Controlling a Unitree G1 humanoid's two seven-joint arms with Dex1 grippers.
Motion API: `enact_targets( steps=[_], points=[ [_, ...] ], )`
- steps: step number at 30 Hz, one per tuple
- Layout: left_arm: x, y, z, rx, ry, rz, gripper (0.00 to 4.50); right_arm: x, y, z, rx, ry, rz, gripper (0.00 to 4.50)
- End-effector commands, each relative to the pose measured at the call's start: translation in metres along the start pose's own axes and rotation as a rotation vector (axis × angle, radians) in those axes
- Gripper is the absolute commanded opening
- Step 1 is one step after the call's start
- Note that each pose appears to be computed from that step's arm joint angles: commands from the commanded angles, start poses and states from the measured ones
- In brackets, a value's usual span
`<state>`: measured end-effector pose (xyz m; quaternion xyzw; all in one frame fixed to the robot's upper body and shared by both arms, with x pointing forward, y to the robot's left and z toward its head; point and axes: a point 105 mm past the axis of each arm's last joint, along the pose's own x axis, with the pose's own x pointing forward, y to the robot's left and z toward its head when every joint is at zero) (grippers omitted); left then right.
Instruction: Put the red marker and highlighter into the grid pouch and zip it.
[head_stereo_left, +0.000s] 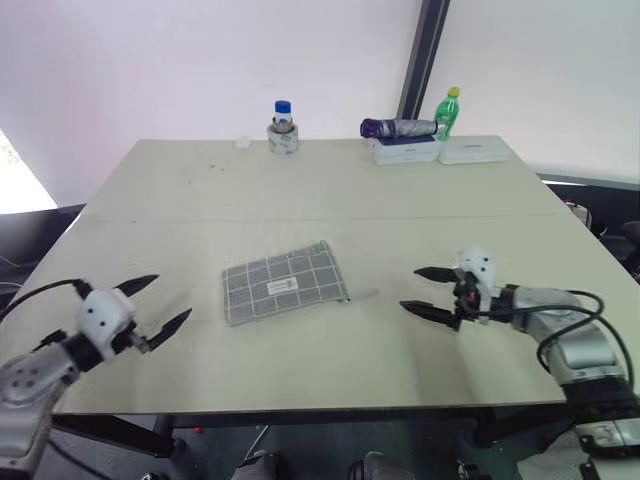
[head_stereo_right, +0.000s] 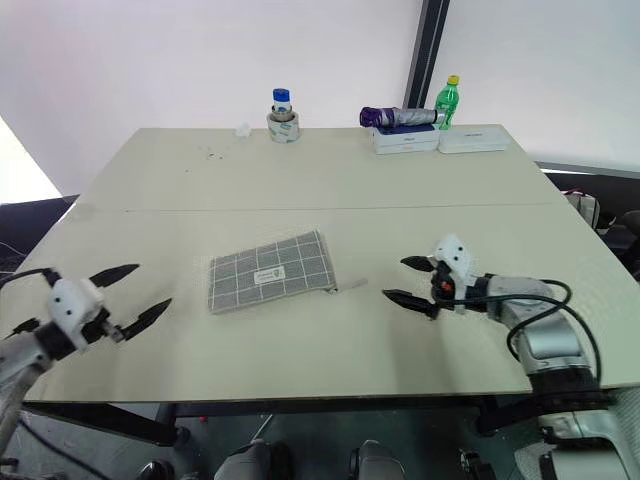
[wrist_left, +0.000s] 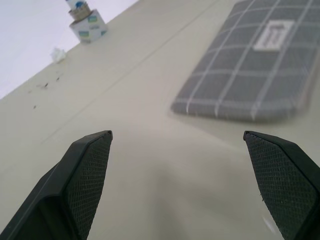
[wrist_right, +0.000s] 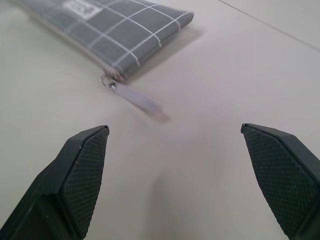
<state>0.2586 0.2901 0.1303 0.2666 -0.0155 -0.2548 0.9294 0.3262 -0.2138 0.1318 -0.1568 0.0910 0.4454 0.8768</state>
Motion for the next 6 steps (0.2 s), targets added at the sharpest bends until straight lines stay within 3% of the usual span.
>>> enact_targets(
  steps=[1, 6],
  points=[
    [-0.022, 0.018, 0.006, 0.038, 0.018, 0.070, 4.43, -0.018, -0.007, 0.001, -0.046, 0.001, -0.033, 4.40],
    [-0.044, 0.030, -0.011, -0.006, 0.081, 0.166, 4.43, -0.032, -0.018, -0.007, -0.047, 0.024, -0.082, 4.40]
  ],
)
